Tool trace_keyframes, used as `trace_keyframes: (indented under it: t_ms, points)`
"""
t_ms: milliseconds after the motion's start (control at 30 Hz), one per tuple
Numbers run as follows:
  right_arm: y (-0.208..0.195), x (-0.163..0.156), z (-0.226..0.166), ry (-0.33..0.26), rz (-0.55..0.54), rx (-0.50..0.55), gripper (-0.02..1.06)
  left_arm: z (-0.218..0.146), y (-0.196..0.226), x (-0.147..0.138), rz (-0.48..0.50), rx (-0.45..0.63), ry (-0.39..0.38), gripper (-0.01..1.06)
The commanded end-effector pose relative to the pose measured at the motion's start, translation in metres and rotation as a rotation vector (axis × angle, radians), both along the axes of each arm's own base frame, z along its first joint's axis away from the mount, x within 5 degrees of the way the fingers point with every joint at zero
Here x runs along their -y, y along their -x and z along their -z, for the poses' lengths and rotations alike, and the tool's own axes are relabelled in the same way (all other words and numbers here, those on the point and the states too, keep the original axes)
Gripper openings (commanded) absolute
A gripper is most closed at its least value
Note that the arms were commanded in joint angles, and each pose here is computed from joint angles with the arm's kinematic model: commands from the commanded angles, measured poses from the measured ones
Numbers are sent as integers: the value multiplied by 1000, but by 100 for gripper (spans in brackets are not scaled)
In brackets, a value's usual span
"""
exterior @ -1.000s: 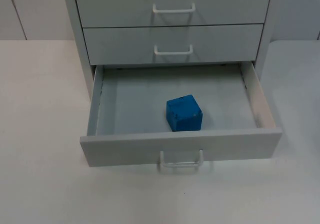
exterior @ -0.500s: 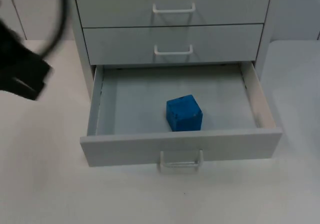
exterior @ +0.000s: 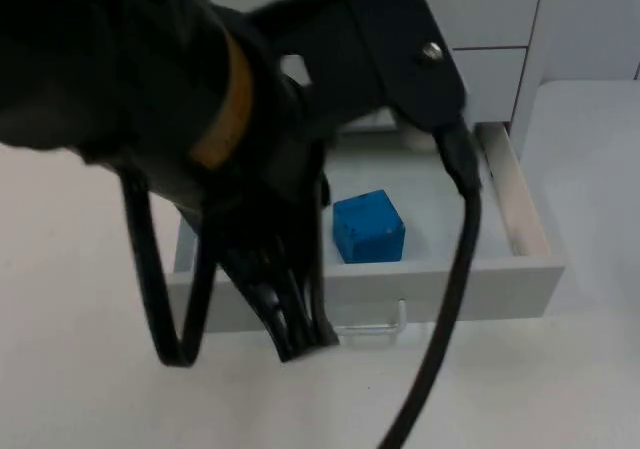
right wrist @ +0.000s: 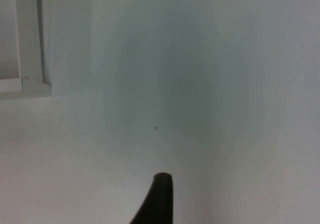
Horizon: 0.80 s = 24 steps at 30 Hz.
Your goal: Open the drawer with the left hand, place the block into the drawer with the right hand, then close the drawer with the left hand.
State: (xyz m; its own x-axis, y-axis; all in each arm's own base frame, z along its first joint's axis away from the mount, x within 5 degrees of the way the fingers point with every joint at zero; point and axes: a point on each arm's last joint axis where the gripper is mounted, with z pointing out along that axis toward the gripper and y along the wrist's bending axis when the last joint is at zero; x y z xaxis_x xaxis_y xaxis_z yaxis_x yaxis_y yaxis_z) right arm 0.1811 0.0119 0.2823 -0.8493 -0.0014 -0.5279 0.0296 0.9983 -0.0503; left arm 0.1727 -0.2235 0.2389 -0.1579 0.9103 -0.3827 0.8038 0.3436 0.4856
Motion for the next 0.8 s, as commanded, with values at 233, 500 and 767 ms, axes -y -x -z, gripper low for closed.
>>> trace_keyframes:
  t_ms: [233, 500, 767]
  points:
    - [-1, 1, -2, 0, 8, 25, 78, 23, -7, 20, 122, 54, -31, 0]
    - [-1, 1, -2, 0, 6, 33, 78, 58, -13, 20, 112, 85, -112, 0]
    - [-2, 1, -2, -1, 4, 42, 78, 90, -21, 28, 104, 104, -161, 0]
